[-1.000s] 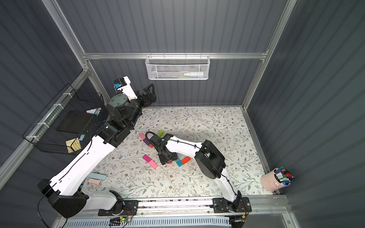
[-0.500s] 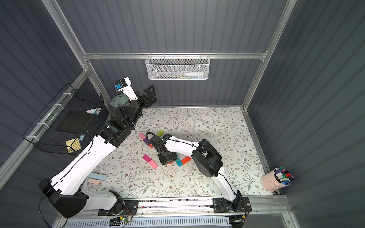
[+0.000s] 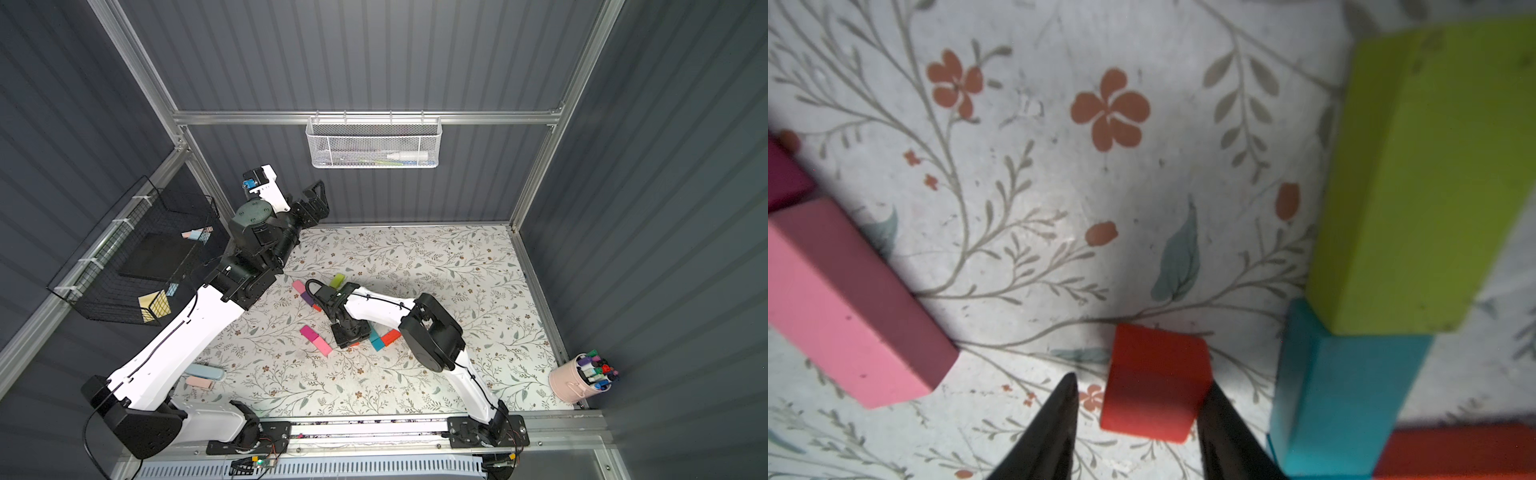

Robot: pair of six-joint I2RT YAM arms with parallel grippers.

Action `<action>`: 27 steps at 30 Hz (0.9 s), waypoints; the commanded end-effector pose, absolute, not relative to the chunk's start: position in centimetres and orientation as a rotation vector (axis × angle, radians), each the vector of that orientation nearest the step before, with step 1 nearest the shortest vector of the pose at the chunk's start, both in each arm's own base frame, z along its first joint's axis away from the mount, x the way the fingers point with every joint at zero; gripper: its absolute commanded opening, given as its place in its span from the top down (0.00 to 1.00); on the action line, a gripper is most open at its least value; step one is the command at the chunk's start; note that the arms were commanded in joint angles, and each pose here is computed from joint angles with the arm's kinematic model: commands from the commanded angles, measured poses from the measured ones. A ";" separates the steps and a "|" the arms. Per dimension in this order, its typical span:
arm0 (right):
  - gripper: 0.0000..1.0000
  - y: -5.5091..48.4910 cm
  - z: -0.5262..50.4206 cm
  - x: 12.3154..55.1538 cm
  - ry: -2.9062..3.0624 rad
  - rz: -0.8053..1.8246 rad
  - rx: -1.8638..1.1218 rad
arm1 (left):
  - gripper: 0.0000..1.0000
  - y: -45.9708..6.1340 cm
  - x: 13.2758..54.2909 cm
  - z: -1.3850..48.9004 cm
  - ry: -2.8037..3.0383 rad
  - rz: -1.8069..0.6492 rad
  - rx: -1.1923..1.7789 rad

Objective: Assemble the letter v with building blocks
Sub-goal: Assemble the building block at the center of the board.

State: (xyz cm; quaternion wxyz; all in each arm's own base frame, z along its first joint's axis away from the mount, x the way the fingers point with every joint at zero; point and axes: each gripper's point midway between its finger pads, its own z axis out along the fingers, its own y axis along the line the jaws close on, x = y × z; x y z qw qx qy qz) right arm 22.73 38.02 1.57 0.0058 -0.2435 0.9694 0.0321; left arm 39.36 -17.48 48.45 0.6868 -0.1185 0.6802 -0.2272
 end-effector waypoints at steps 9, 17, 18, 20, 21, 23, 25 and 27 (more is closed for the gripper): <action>0.75 37.2 1.0 21.8 3.082 0.055 -0.803 | 0.02 -15.9 38.8 48.7 1.500 -0.493 -0.293; 0.79 36.5 2.1 19.6 3.068 0.116 -0.875 | 0.02 -15.8 38.9 48.2 1.506 -0.496 -0.291; 0.79 36.6 2.2 19.4 3.066 0.114 -0.888 | 0.02 -15.8 38.9 48.1 1.507 -0.497 -0.290; 0.79 36.8 2.2 18.9 3.062 0.103 -0.917 | 0.02 -15.8 38.9 47.9 1.511 -0.494 -0.288; 0.79 36.9 2.3 18.8 3.058 0.105 -0.927 | 0.02 -15.7 38.9 48.0 1.510 -0.494 -0.289; 0.78 37.5 2.3 18.3 3.047 0.110 -0.954 | 0.02 -15.6 38.8 48.0 1.507 -0.492 -0.290; 0.78 37.9 2.3 18.1 3.042 0.112 -0.963 | 0.02 -15.5 38.8 48.1 1.505 -0.488 -0.291; 0.78 38.3 2.3 18.0 3.041 0.118 -0.970 | 0.02 -15.3 38.8 48.2 1.503 -0.487 -0.293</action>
